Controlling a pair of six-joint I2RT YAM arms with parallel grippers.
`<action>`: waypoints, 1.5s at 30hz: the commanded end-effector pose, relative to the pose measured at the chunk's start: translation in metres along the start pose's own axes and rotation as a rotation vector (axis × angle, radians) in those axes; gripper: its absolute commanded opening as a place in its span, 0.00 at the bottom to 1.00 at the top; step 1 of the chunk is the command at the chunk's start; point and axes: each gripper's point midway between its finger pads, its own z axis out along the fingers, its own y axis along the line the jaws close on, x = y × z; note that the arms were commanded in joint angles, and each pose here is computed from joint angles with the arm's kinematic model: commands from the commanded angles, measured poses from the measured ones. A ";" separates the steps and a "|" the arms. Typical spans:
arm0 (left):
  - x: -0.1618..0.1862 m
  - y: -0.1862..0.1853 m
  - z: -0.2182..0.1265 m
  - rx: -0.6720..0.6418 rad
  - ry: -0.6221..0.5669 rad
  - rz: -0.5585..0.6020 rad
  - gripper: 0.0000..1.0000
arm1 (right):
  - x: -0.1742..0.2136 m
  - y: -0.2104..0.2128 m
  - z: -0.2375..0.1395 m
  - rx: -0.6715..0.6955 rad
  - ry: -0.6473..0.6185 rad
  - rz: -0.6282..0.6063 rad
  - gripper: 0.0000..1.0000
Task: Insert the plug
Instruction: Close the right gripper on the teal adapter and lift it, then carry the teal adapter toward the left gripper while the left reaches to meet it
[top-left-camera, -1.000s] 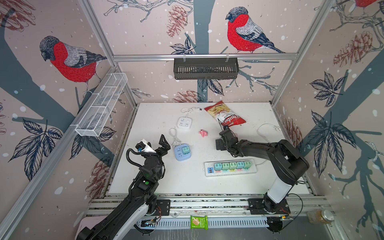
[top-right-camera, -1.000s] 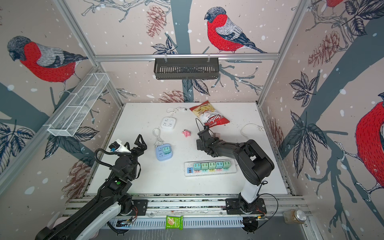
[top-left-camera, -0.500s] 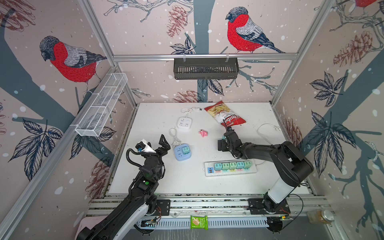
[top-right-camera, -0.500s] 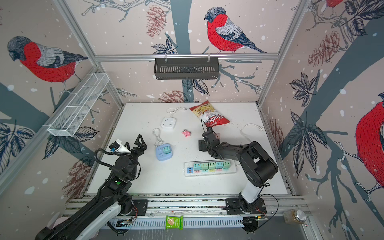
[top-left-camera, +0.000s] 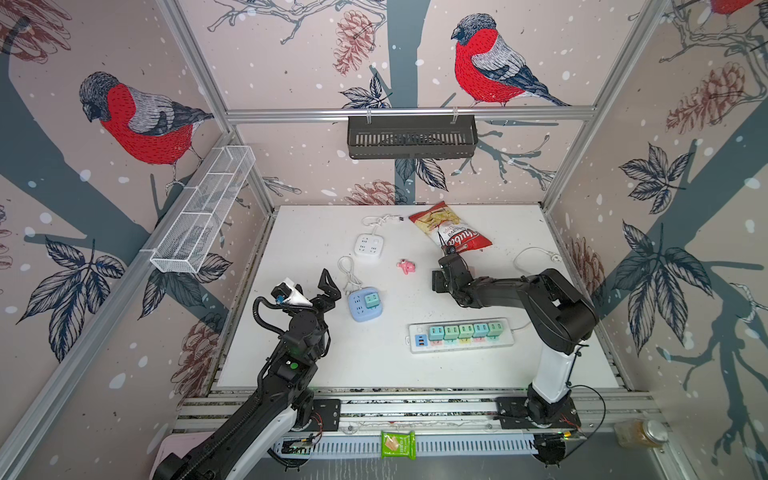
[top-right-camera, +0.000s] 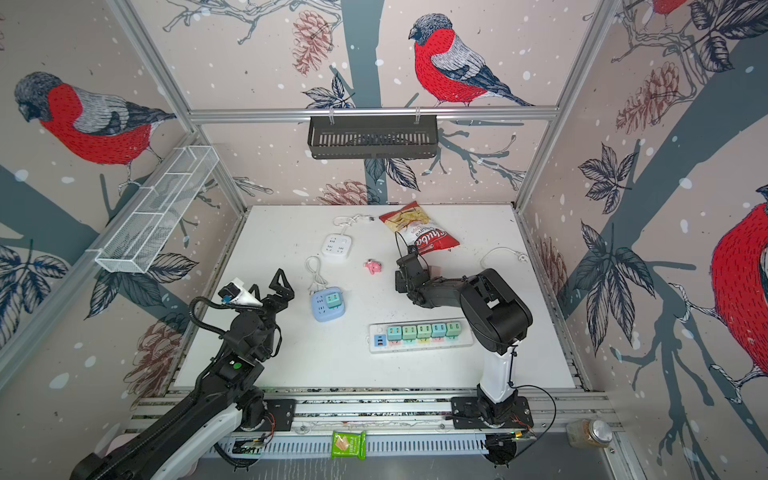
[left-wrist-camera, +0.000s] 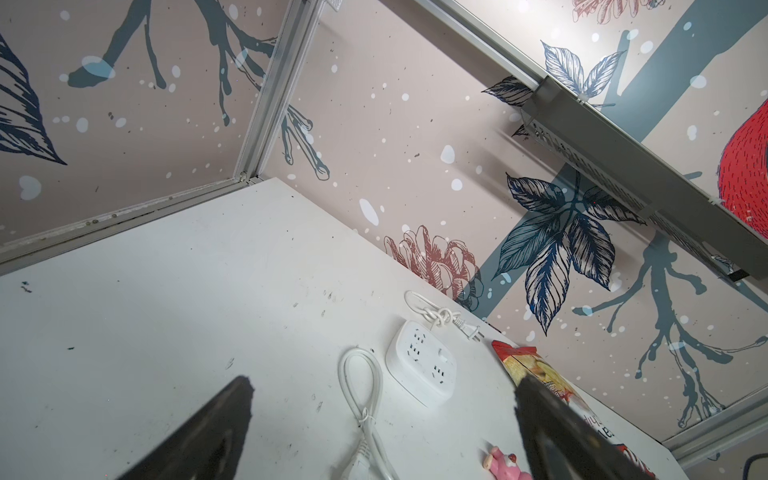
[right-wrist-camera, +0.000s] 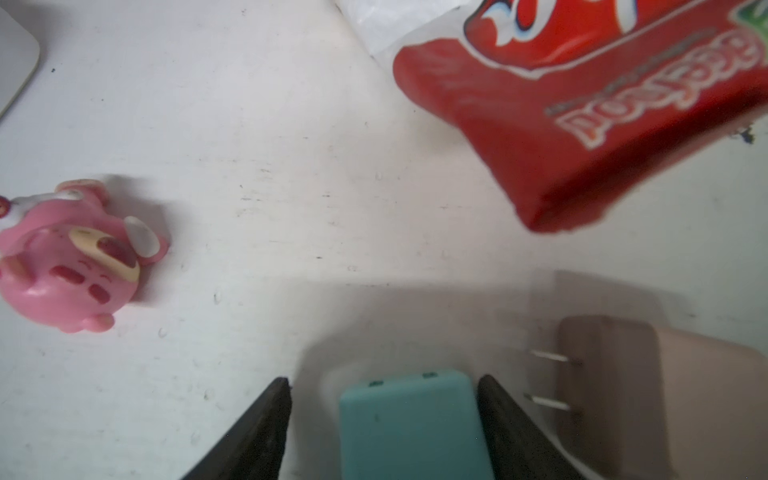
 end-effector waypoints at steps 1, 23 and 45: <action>-0.013 -0.007 0.001 0.019 -0.043 -0.039 0.98 | 0.029 -0.005 0.004 0.024 0.111 -0.041 0.62; 0.015 -0.089 0.003 0.383 0.187 0.160 0.75 | -0.002 0.013 -0.048 -0.071 -0.046 -0.105 0.31; 0.066 -0.210 -0.055 0.958 0.420 0.331 0.49 | -0.021 0.048 -0.211 -0.358 -0.667 -0.323 0.18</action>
